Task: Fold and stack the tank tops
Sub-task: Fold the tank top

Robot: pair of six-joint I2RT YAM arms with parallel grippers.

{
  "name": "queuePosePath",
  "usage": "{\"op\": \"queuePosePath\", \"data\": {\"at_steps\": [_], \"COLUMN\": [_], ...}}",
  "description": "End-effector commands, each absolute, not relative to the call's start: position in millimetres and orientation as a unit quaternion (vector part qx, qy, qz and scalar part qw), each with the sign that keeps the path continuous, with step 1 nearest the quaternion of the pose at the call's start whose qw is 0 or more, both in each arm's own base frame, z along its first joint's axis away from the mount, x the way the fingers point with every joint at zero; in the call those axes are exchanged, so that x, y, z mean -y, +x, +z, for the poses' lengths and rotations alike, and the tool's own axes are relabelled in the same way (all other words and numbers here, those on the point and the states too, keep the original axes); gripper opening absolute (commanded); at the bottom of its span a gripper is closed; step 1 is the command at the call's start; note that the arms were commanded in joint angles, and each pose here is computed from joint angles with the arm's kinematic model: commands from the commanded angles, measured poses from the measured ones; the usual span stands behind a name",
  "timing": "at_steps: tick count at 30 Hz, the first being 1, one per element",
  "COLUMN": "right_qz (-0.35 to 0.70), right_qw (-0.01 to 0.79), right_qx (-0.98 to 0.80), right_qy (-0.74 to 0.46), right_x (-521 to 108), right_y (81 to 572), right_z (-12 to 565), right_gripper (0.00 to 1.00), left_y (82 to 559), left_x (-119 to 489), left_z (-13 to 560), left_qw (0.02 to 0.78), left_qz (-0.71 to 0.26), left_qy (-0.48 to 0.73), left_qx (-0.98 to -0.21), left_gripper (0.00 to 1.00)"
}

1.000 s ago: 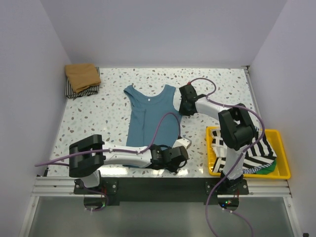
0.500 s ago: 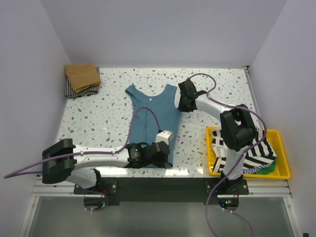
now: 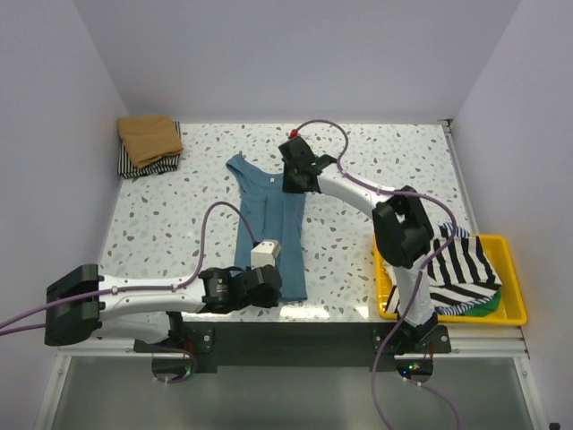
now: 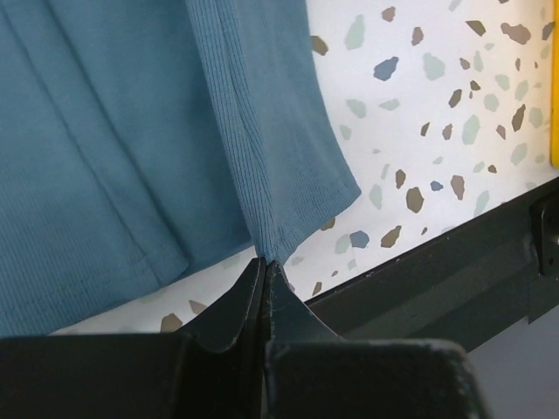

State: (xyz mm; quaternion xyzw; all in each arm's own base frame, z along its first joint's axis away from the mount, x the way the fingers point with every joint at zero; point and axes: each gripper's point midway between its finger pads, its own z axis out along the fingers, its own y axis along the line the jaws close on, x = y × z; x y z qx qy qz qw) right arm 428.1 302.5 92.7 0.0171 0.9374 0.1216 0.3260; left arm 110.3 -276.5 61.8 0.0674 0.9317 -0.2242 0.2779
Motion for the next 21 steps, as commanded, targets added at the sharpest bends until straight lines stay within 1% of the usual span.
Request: {"op": "queuePosePath", "data": {"at_steps": [1, 10, 21], "right_qz": [0.118, 0.114, 0.107], "right_qw": [0.327, 0.314, 0.310], "right_qx": [-0.938, -0.942, -0.944], "right_qy": [0.009, -0.025, -0.033], "right_x": [-324.7, -360.6, -366.9], "right_y": [433.6, 425.0, 418.6], "right_z": [91.8, 71.3, 58.0], "right_gripper": [0.00, 0.00, 0.00], "left_y": [110.4, 99.2, 93.2], "left_x": [259.5, 242.1, 233.4], "left_z": [58.2, 45.2, 33.7], "left_qw": [0.278, 0.256, 0.245], "left_qz": [-0.213, -0.203, -0.188], "left_qy": [0.024, 0.013, 0.014], "left_qx": [-0.936, -0.945, -0.951], "left_gripper": [0.00, 0.00, 0.00]}}
